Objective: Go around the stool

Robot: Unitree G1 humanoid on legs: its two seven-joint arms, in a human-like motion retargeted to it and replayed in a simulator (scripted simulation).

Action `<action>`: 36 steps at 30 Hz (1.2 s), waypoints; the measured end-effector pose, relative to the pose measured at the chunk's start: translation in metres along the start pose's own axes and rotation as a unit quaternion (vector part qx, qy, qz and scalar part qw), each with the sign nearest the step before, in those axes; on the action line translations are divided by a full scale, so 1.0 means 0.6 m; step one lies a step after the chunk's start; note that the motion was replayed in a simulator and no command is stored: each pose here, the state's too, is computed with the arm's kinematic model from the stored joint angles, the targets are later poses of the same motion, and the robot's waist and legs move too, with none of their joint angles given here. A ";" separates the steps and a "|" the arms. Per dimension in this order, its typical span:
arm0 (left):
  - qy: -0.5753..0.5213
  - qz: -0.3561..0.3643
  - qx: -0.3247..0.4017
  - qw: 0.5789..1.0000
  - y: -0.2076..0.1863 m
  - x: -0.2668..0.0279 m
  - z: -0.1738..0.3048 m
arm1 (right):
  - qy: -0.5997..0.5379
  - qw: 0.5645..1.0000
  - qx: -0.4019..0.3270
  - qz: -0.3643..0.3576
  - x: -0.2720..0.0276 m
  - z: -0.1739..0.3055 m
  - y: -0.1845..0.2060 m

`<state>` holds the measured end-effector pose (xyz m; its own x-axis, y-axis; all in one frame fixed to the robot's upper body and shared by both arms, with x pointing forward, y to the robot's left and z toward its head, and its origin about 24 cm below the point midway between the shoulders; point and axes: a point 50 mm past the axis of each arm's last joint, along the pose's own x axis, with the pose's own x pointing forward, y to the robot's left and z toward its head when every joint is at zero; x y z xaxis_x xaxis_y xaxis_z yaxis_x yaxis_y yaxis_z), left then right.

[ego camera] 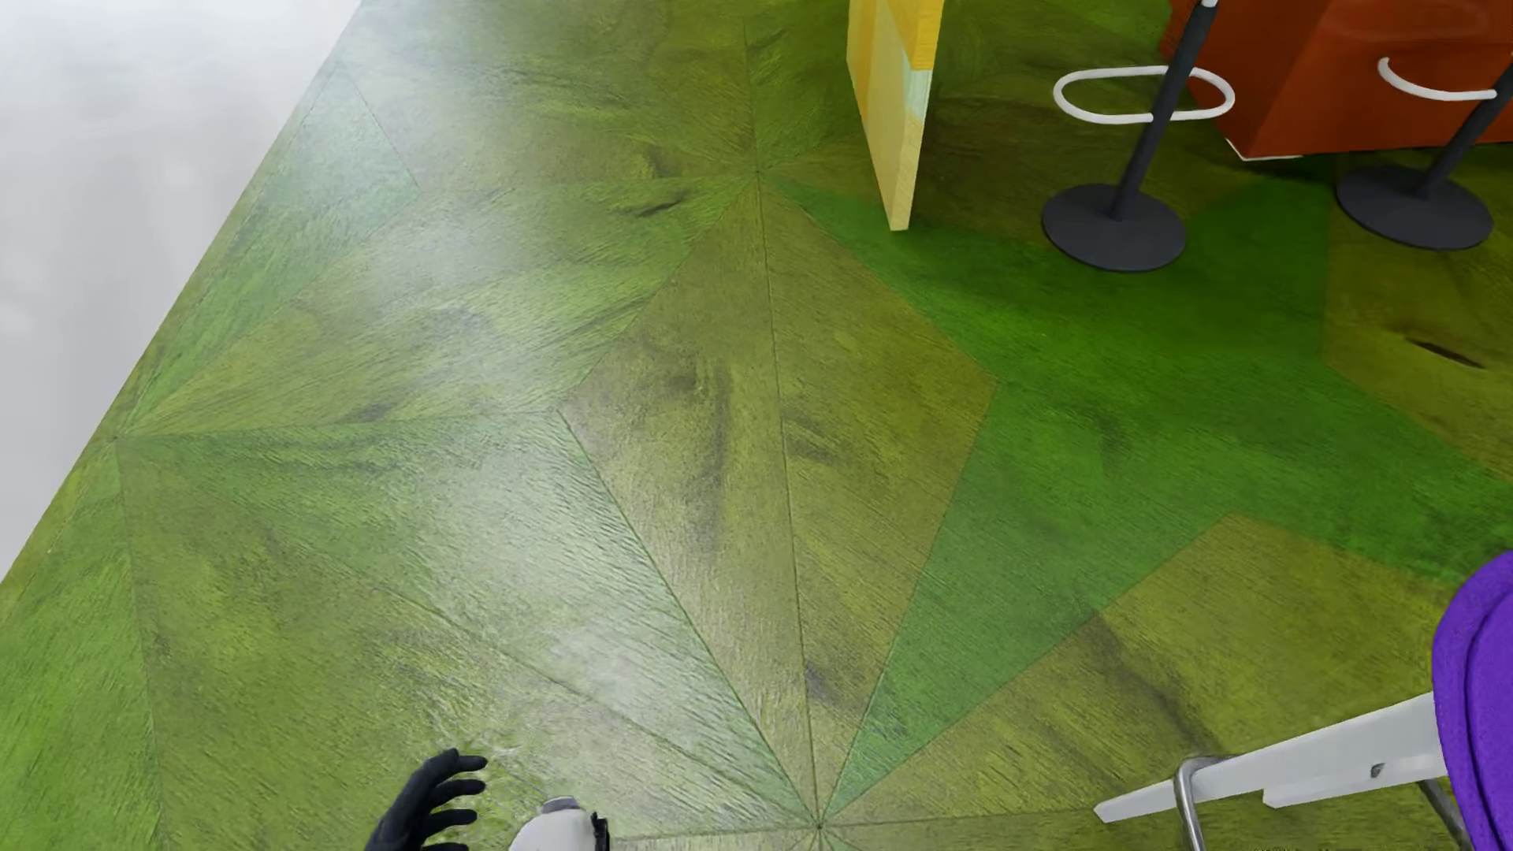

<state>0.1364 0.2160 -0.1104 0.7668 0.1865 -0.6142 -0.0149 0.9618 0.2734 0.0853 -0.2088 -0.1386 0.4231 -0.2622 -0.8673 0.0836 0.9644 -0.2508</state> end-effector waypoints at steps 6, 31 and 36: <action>-0.103 0.046 -0.026 0.993 -0.002 0.045 0.131 | -0.048 0.996 0.016 0.078 -0.002 0.013 -0.003; -0.111 0.009 -0.027 0.993 -0.027 0.055 0.156 | -0.039 0.993 0.030 0.105 -0.008 -0.009 0.008; 0.033 -0.037 0.019 0.999 -0.019 -0.009 -0.023 | -0.029 0.999 -0.002 0.020 0.009 0.021 -0.004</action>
<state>0.1236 0.2071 -0.1204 0.7214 0.1283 -0.6805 0.0666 0.9653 0.2526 0.0986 -0.2124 -0.1375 0.4775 -0.2200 -0.8506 0.0613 0.9741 -0.2175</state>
